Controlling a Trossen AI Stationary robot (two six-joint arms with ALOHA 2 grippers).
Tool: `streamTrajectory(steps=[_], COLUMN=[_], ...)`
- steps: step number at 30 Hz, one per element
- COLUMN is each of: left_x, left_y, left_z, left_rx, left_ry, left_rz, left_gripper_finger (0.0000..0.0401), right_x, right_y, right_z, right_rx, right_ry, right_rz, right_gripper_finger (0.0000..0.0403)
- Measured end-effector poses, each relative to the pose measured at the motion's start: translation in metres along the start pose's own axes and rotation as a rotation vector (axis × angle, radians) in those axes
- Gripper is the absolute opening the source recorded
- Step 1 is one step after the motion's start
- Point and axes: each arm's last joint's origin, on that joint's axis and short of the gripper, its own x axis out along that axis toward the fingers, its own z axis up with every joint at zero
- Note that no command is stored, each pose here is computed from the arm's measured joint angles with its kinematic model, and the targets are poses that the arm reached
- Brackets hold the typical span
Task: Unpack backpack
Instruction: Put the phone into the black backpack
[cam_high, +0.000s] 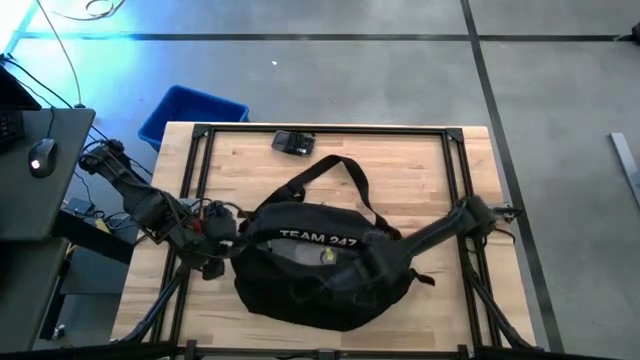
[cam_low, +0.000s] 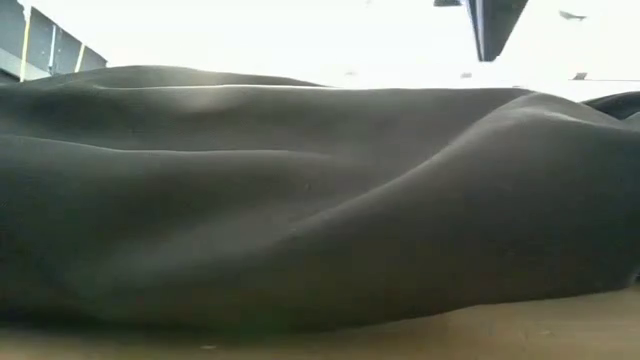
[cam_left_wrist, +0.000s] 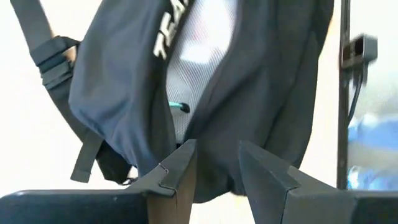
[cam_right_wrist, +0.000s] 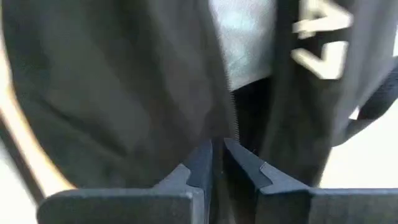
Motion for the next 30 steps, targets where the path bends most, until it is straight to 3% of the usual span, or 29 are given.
streamTrajectory(steps=[7,12,17,22,26,30], left_x=[-0.027,-0.053,-0.068,-0.073,-0.07,-0.06], left_y=[0.02,0.046,0.071,0.084,0.086,0.085], left_z=[0.003,0.009,0.009,0.01,0.013,0.018], left_rx=[-0.185,-0.267,-0.346,-0.463,-0.562,-0.653], left_ry=[-0.198,-0.38,-0.471,-0.517,-0.527,-0.525], left_rz=[0.03,0.078,0.129,0.159,0.172,0.212], left_gripper_finger=[0.0101,0.0101,0.0101,0.0101,0.0101,0.0101], right_x=[-0.061,-0.065,-0.047,-0.006,0.036,0.079], right_y=[-0.07,-0.137,-0.212,-0.274,-0.314,-0.341], right_z=[0.018,0.051,0.096,0.134,0.156,0.171], right_rx=[0.176,0.197,0.117,0.073,0.177,0.292], right_ry=[-0.316,-0.444,-0.593,-0.675,-0.695,-0.699], right_rz=[0.111,0.088,0.069,0.045,0.012,0.006], right_gripper_finger=[0.0047,0.0101,0.016,0.0219,0.0256,0.026])
